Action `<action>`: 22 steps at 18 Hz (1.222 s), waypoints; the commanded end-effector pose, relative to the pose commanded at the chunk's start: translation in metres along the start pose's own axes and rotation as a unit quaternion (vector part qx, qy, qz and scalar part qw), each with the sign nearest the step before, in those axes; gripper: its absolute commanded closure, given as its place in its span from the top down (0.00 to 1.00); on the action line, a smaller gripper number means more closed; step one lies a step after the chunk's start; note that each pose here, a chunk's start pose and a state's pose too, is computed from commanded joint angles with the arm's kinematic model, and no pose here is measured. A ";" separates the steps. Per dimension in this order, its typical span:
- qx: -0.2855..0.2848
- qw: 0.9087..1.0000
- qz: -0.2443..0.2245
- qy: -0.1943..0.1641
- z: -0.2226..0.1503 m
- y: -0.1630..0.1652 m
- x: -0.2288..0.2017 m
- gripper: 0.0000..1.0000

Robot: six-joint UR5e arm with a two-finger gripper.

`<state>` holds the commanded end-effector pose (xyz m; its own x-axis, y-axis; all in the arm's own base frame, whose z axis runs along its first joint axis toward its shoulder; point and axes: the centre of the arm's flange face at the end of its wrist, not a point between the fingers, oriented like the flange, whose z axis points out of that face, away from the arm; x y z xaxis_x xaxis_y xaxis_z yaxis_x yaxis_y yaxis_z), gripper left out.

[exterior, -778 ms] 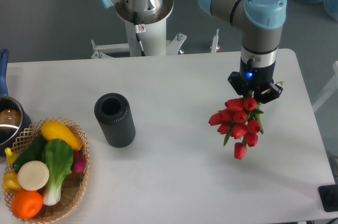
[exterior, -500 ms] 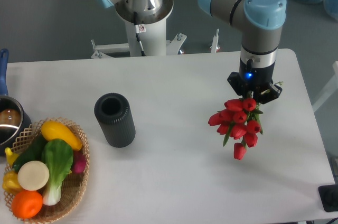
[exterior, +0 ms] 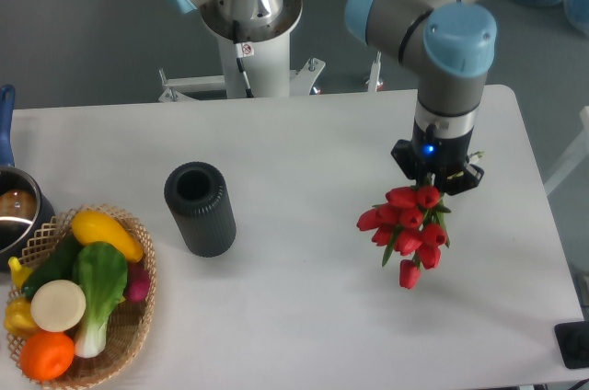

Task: Place the flowers on the table
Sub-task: 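Open the gripper to release the red tulips onto the table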

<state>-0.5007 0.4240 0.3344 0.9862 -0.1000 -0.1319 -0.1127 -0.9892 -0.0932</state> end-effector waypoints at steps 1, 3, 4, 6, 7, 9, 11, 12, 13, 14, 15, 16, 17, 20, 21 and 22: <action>-0.002 1.000 -0.006 0.005 0.010 -0.006 -0.002 0.19; -0.003 1.000 -0.017 0.010 0.021 -0.015 -0.003 0.27; -0.004 1.000 -0.016 0.012 0.025 -0.018 -0.003 0.30; -0.003 1.000 -0.014 0.012 0.025 -0.019 -0.003 0.49; -0.004 1.000 -0.014 0.013 0.025 -0.018 -0.002 0.58; -0.002 1.000 -0.012 0.012 0.022 -0.017 -0.001 0.77; 0.001 1.000 -0.014 0.013 0.020 -0.015 -0.002 0.81; 0.002 1.000 -0.015 0.010 0.015 -0.013 -0.002 0.85; 0.004 1.000 -0.016 0.005 0.009 -0.012 -0.001 0.92; 0.003 1.000 -0.017 0.007 0.010 -0.010 -0.001 1.00; 0.004 1.000 -0.018 0.006 0.008 -0.008 -0.001 1.00; 0.004 1.000 -0.022 0.007 0.009 -0.002 -0.002 1.00; 0.006 1.000 -0.024 0.009 0.009 0.003 0.002 1.00; 0.024 0.999 -0.030 -0.006 -0.011 0.016 -0.002 1.00; 0.025 0.999 -0.032 -0.011 -0.018 0.018 -0.003 1.00; 0.028 0.999 -0.033 -0.017 -0.026 0.020 -0.002 1.00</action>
<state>-0.5022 0.4016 0.3583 0.9873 -0.0294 -0.1562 -0.0544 -0.9859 -0.1581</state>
